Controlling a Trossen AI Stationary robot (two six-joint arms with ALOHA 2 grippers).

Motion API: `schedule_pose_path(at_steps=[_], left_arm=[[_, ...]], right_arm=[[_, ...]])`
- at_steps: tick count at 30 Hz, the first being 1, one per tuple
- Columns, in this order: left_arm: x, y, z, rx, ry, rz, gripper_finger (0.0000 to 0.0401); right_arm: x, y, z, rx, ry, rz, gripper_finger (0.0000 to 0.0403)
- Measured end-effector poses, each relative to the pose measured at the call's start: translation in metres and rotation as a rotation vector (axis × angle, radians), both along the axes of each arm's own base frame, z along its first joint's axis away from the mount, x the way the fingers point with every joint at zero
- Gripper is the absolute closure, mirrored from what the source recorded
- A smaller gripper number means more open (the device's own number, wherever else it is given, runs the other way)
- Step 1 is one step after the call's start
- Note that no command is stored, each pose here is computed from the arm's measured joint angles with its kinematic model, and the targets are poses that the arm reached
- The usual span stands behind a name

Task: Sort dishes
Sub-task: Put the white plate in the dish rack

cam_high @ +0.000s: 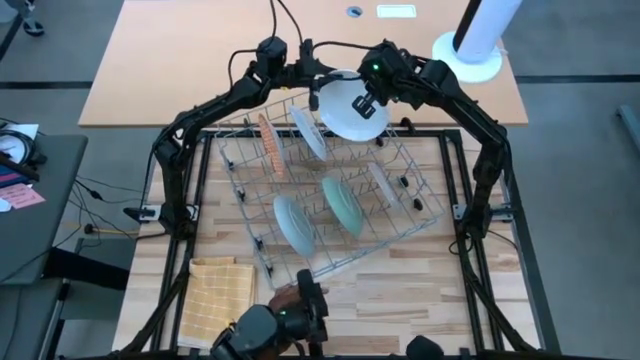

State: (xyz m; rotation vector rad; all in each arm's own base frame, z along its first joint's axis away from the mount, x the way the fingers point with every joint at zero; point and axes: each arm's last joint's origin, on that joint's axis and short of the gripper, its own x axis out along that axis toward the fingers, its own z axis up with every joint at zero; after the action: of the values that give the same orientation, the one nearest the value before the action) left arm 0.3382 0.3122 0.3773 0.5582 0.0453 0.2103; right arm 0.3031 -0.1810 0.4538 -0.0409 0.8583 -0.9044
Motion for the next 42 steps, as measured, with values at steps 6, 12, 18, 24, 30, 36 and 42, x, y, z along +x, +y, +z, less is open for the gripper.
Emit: schedule_pose_path(at_steps=[6, 12, 18, 24, 30, 36, 42], left_arm=[[0.007, -0.01, 0.003, -0.08, -0.021, 0.087, 0.0345], [0.0, -0.017, 0.013, -0.11, 0.008, 0.234, 0.0343], [-0.023, -0.028, 0.03, -0.153, 0.083, 0.442, 0.0343], [-0.053, -0.047, 0.036, -0.372, 0.209, 0.708, 0.0343], [-0.087, -0.068, 0.023, -0.546, 0.454, 0.992, 0.0342], [-0.107, -0.084, 0.005, -0.71, 0.67, 1.125, 0.0342], [-0.115, -0.092, -0.005, -0.808, 0.774, 1.192, 0.0342]], right_arm=[[-0.004, -0.004, -0.001, -0.011, 0.002, -0.083, 0.0399], [-0.01, -0.008, -0.002, -0.032, 0.033, -0.155, 0.04], [-0.015, -0.008, 0.0, -0.125, 0.1, -0.247, 0.04], [-0.015, 0.001, 0.006, -0.264, 0.163, -0.342, 0.0401], [0.0, 0.006, -0.002, -0.278, 0.169, -0.338, 0.0401], [0.027, 0.007, -0.028, -0.267, 0.255, -0.301, 0.0401], [0.031, 0.01, -0.037, -0.277, 0.266, -0.353, 0.0401]])
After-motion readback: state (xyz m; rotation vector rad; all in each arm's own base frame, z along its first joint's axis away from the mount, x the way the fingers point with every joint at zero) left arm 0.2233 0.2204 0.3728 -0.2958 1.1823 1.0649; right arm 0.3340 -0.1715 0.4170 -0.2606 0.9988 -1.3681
